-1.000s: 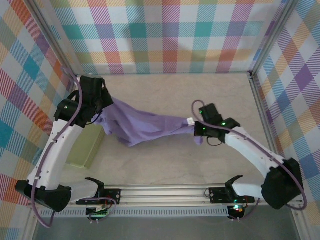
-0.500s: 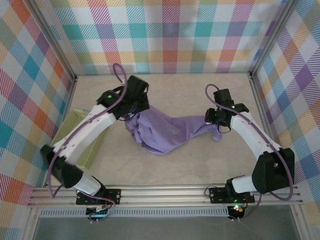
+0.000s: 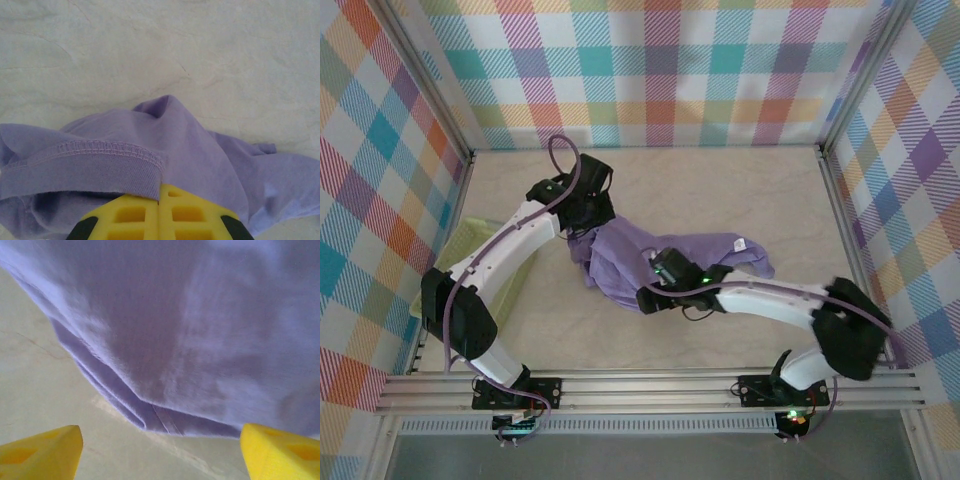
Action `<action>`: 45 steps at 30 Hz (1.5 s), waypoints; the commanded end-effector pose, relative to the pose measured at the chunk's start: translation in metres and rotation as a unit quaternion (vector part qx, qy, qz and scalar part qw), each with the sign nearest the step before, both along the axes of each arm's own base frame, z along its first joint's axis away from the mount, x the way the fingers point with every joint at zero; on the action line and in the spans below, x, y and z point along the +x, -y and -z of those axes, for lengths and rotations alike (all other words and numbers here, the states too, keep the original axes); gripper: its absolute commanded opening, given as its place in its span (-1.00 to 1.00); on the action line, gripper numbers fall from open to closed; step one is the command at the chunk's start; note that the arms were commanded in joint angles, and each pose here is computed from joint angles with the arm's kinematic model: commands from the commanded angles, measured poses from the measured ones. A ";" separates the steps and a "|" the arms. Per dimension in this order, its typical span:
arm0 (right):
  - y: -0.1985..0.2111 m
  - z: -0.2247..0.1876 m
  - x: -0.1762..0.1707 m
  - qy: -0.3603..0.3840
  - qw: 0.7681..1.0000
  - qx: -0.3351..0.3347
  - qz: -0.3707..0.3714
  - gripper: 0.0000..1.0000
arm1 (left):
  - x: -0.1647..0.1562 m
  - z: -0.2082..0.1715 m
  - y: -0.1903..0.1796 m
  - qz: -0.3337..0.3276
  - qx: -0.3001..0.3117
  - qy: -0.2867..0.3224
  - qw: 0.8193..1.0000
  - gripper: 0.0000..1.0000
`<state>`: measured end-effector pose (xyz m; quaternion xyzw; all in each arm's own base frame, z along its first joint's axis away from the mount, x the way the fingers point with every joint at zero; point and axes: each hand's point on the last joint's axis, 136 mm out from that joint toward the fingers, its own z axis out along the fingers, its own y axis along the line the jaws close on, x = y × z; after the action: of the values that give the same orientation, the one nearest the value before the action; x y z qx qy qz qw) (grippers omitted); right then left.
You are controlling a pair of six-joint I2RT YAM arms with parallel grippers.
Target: Fold the inside-out t-shirt
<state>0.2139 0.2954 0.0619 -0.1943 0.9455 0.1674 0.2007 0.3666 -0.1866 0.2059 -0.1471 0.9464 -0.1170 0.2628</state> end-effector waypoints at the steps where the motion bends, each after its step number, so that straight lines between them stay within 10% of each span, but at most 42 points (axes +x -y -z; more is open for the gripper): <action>1: -0.019 0.009 0.017 -0.003 1.000 -0.001 0.030 0.55 | -0.001 -0.003 -0.010 -0.011 -0.007 0.005 1.000 -1.00; 14: 0.067 -0.005 0.034 0.063 0.984 -0.132 0.101 -1.00 | -0.001 0.009 -0.046 -0.042 0.038 0.003 0.998 -1.00; 25: 0.156 -0.048 0.065 0.027 0.977 -0.040 0.206 -1.00 | -0.031 0.036 0.022 0.057 0.035 -0.011 0.998 -0.99; 31: 0.175 -0.036 0.113 -0.005 0.964 -0.072 0.255 -1.00 | -0.023 0.064 0.033 0.089 0.064 -0.059 0.992 -0.61; 37: 0.181 -0.052 0.129 0.035 0.963 -0.108 0.244 -0.08 | -0.032 0.035 0.004 0.069 0.042 -0.002 0.997 0.30; 45: 0.094 -0.051 0.039 0.078 0.991 -0.078 0.077 0.37 | -0.052 0.051 -0.069 -0.016 -0.015 -0.014 1.000 0.56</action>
<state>0.2811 0.1801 0.1287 -0.1032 0.9512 0.0486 0.2868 0.3184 -0.1216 0.1711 -0.1564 0.9432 -0.1123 0.2707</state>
